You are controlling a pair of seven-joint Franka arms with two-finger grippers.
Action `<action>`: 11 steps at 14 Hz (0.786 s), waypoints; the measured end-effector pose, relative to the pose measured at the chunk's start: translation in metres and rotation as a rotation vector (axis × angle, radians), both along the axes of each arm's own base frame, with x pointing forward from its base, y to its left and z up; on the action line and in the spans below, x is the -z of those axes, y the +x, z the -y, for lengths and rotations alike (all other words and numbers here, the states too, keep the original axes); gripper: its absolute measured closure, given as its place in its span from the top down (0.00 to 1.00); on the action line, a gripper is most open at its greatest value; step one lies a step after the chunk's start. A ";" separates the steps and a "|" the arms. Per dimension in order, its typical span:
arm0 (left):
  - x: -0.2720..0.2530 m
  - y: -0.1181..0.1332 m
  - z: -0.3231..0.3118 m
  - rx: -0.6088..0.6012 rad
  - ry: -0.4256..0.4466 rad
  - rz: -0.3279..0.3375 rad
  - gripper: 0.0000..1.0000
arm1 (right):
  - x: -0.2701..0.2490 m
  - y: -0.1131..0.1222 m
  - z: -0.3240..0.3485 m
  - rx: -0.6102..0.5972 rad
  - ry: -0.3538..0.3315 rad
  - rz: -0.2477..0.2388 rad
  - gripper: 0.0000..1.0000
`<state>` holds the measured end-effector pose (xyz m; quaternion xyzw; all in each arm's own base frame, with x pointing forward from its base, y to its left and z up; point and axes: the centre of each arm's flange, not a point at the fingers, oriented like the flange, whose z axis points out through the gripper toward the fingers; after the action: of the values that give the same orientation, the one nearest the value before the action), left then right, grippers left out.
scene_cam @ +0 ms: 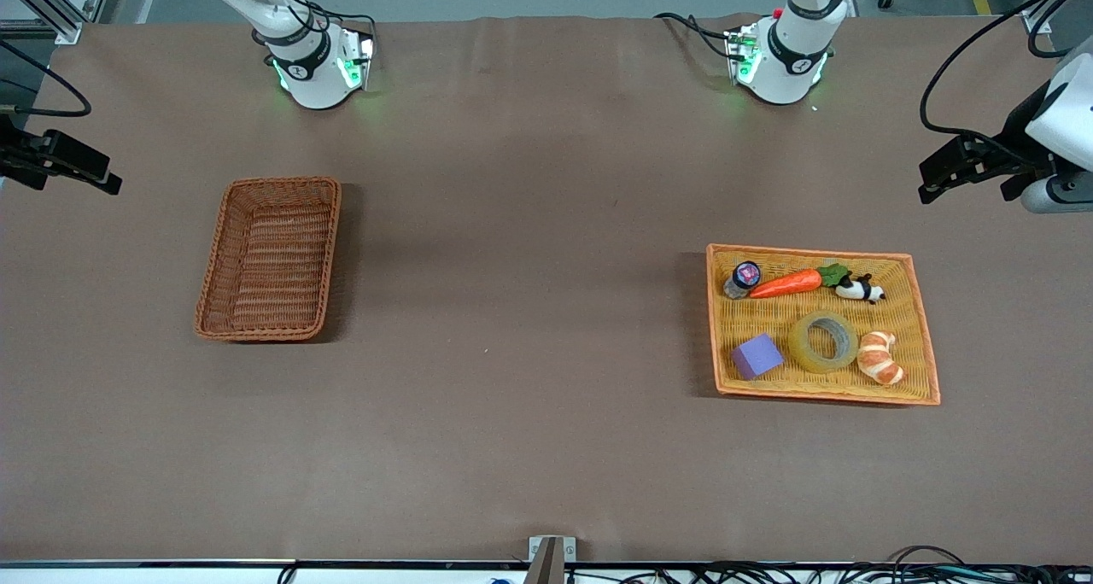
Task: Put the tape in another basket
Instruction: 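Move the left gripper toward the tape roll on the yellow tray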
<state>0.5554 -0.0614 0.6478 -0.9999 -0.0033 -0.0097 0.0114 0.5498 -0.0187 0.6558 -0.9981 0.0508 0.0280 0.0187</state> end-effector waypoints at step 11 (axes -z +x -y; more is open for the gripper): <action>0.071 0.035 -0.019 0.024 0.031 -0.099 1.00 | 0.000 0.000 0.000 -0.001 0.000 -0.001 1.00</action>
<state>0.5904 -0.0420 0.5772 -0.9988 0.0092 0.0395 0.0267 0.5497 -0.0185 0.6557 -0.9981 0.0506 0.0282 0.0187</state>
